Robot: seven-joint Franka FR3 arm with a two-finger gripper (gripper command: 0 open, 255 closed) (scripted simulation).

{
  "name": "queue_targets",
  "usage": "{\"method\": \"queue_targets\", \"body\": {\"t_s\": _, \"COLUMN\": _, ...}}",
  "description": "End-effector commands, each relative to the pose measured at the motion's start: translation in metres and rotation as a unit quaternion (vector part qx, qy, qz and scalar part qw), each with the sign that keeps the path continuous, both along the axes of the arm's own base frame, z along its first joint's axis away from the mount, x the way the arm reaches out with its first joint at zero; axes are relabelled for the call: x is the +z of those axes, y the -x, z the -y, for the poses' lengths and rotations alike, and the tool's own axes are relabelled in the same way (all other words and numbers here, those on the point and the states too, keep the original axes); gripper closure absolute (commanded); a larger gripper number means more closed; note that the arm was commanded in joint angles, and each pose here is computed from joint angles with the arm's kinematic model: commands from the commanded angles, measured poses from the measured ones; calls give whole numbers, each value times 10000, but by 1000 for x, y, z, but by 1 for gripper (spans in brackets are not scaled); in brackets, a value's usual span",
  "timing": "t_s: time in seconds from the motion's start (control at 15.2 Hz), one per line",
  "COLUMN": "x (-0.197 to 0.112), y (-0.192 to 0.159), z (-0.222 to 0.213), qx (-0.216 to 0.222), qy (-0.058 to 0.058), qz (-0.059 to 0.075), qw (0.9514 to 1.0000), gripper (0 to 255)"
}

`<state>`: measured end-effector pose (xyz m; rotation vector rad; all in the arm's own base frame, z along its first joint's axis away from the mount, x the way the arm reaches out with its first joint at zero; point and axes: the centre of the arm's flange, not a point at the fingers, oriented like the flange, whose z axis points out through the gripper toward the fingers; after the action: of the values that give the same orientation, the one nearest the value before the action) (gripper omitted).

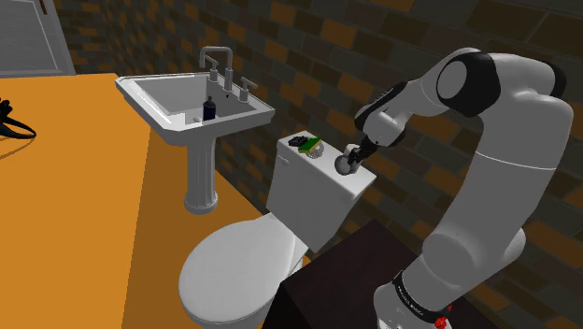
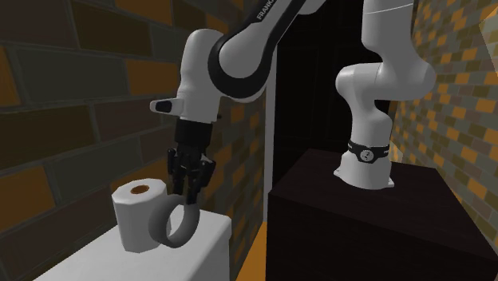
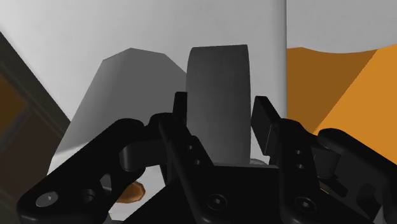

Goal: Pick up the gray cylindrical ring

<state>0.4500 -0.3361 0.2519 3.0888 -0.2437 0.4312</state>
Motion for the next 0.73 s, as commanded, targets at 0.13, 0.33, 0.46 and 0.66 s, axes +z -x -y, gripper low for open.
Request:
{"method": "queue_targets", "body": {"t_s": 0.13, "x": 22, "y": 0, "z": 0, "qx": 0, "qy": 0, "qz": -1, "qw": 10000, "gripper": 255}}
{"method": "queue_targets", "body": {"t_s": 0.33, "x": 38, "y": 0, "z": 0, "qx": 0, "qy": 0, "qz": -1, "qw": 10000, "gripper": 255}}
{"method": "queue_targets", "body": {"t_s": 0.46, "x": 48, "y": 0, "z": 0, "qx": 0, "qy": 0, "qz": -1, "qw": 10000, "gripper": 255}}
{"method": "queue_targets", "body": {"t_s": 0.66, "x": 60, "y": 0, "z": 0, "qx": 0, "qy": 0, "qz": -1, "qw": 10000, "gripper": 255}}
